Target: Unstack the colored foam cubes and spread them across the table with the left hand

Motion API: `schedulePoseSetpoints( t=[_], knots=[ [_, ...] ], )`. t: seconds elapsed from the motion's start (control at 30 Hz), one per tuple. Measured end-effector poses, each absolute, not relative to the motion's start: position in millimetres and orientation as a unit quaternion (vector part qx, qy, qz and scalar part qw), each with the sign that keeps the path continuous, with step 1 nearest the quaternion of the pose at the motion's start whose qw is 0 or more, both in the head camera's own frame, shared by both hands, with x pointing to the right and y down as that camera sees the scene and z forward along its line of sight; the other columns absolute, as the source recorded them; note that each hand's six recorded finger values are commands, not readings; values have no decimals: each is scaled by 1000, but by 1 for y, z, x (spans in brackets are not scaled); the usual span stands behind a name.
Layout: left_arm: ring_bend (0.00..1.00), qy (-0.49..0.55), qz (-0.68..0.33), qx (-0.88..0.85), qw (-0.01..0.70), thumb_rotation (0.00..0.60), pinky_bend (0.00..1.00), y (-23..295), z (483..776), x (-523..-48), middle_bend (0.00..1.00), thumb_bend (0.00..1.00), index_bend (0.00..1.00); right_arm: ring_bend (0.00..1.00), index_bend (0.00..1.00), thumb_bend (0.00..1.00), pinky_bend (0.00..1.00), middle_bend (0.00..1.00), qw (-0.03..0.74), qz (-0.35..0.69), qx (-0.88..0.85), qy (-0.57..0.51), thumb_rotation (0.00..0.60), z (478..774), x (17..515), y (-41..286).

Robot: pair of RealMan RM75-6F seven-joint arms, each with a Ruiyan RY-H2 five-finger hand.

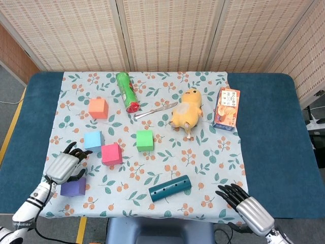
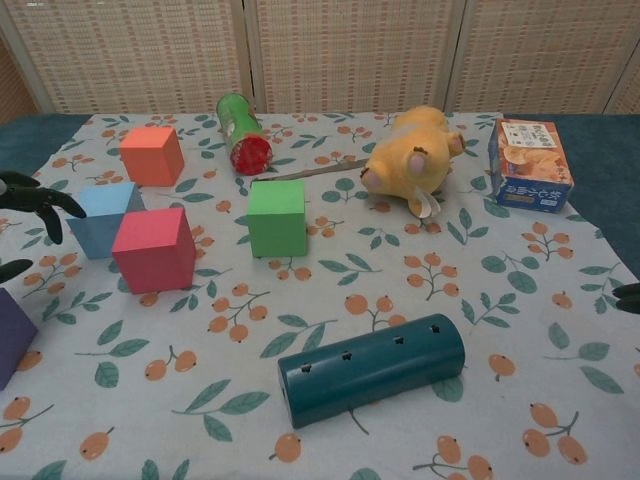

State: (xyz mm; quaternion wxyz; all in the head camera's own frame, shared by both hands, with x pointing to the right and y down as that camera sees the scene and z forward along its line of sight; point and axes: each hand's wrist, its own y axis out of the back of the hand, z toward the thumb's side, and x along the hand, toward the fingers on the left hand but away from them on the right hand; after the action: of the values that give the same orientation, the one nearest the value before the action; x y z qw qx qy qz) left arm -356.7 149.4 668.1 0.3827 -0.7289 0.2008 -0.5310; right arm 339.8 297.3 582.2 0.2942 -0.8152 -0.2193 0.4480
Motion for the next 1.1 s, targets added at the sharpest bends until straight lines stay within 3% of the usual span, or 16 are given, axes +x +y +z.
schedulePoseSetpoints(
  t=[0.17, 0.33, 0.5, 0.77, 0.9, 0.97, 1.1],
  knots=[
    [213, 196, -531, -735, 372, 562, 35, 150, 675, -352, 326, 461, 146, 0, 0, 170, 0, 0, 294, 449, -815, -220, 600, 582, 340, 297],
    [148, 189, -487, -768, 370, 561, 33, 152, 684, -310, 277, 458, 93, 0, 0, 170, 0, 0, 292, 450, -816, -217, 600, 584, 340, 297],
    [142, 169, -451, -783, 394, 571, 26, 154, 682, -276, 268, 458, 71, 0, 0, 170, 0, 0, 292, 449, -815, -220, 600, 582, 341, 296],
    [143, 164, -374, -793, 452, 570, 25, 169, 645, -226, 263, 454, 68, 0, 0, 170, 0, 0, 290, 447, -816, -223, 600, 581, 343, 294],
    [222, 170, -346, -796, 467, 584, 35, 179, 622, -219, 268, 452, 63, 0, 0, 170, 0, 0, 290, 446, -816, -224, 600, 580, 342, 293],
    [185, 176, -341, -794, 471, 589, 37, 183, 612, -222, 248, 451, 40, 0, 0, 170, 0, 0, 291, 446, -816, -224, 600, 580, 342, 294],
    [23, 198, -355, -782, 473, 575, 29, 184, 603, -244, 79, 448, 0, 0, 0, 170, 0, 0, 296, 446, -815, -224, 600, 580, 342, 294]
  ],
)
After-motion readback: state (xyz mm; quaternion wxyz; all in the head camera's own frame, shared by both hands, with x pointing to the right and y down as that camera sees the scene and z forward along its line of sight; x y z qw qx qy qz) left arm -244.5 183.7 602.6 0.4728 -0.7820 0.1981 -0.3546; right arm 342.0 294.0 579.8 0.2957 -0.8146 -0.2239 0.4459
